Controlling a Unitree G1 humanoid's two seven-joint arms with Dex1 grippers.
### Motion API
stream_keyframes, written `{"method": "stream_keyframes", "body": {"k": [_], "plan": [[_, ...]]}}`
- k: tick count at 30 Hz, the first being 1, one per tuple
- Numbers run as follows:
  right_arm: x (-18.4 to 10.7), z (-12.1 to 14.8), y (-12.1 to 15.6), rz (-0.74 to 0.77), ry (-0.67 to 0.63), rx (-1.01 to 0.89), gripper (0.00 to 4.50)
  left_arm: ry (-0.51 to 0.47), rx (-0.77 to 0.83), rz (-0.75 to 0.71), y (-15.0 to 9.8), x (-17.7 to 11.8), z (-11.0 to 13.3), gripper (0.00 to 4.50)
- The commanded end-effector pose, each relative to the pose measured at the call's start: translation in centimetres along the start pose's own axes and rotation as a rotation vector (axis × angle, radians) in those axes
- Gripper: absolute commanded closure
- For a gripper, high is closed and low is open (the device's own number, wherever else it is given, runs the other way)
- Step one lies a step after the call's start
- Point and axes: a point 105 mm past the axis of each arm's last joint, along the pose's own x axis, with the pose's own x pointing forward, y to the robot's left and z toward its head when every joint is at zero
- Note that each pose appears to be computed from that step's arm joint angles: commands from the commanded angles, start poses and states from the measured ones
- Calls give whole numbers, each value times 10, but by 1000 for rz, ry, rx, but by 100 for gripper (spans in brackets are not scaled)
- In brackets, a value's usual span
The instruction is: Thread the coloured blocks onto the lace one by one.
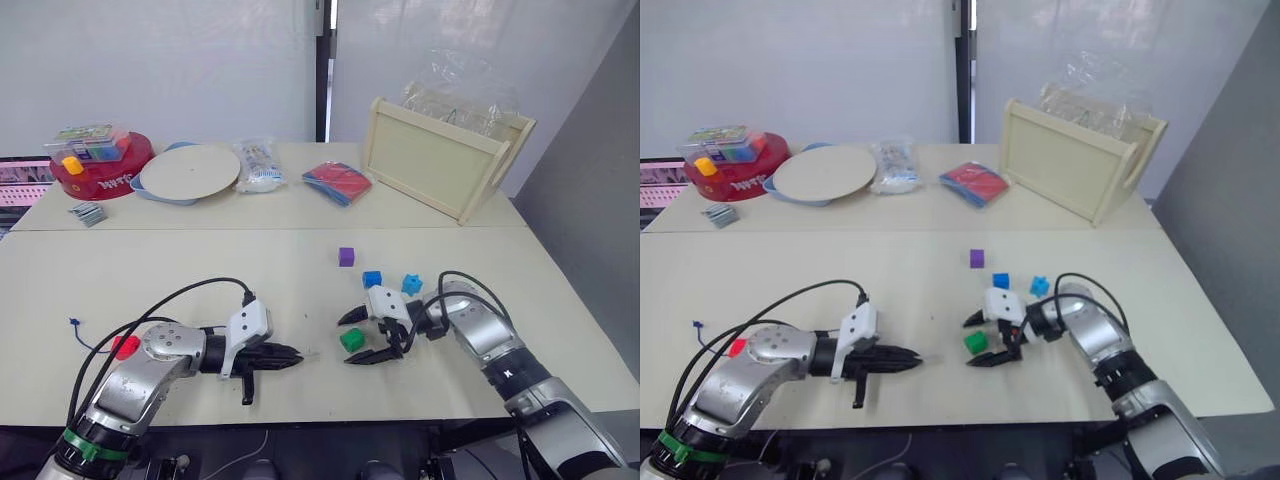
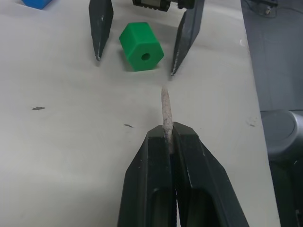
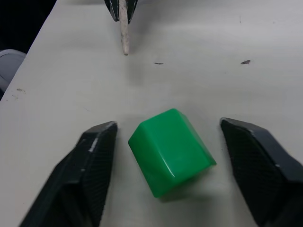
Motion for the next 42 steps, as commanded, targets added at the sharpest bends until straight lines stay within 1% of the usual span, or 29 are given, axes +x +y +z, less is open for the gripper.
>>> {"method": "stream_keyframes", "body": {"k": [1,3,4,9,13,23,31,36,40,42], "plan": [[-6,6,-2,-16,-23,-46,220,-14,27,20,2,-2,9,450],[-5,7,0,-21,-34,-39,288,-14,31,25,4,1,10,450],[-4,8,2,-27,-40,-34,297,-20,35,29,5,4,12,450],[0,9,8,-47,-44,-15,299,-27,50,28,9,17,16,450],[5,8,12,-63,-30,18,311,-28,52,14,10,24,17,450],[4,6,13,-96,-7,59,311,-9,54,-9,9,30,14,450],[8,13,17,-82,-17,59,311,-45,65,-22,10,48,23,450],[9,14,18,-87,-17,66,311,-71,68,-58,2,58,30,450],[11,14,17,-95,-15,76,311,-86,62,-71,0,61,33,450],[11,13,17,-100,-9,82,311,-81,59,-66,1,57,31,450]]}}
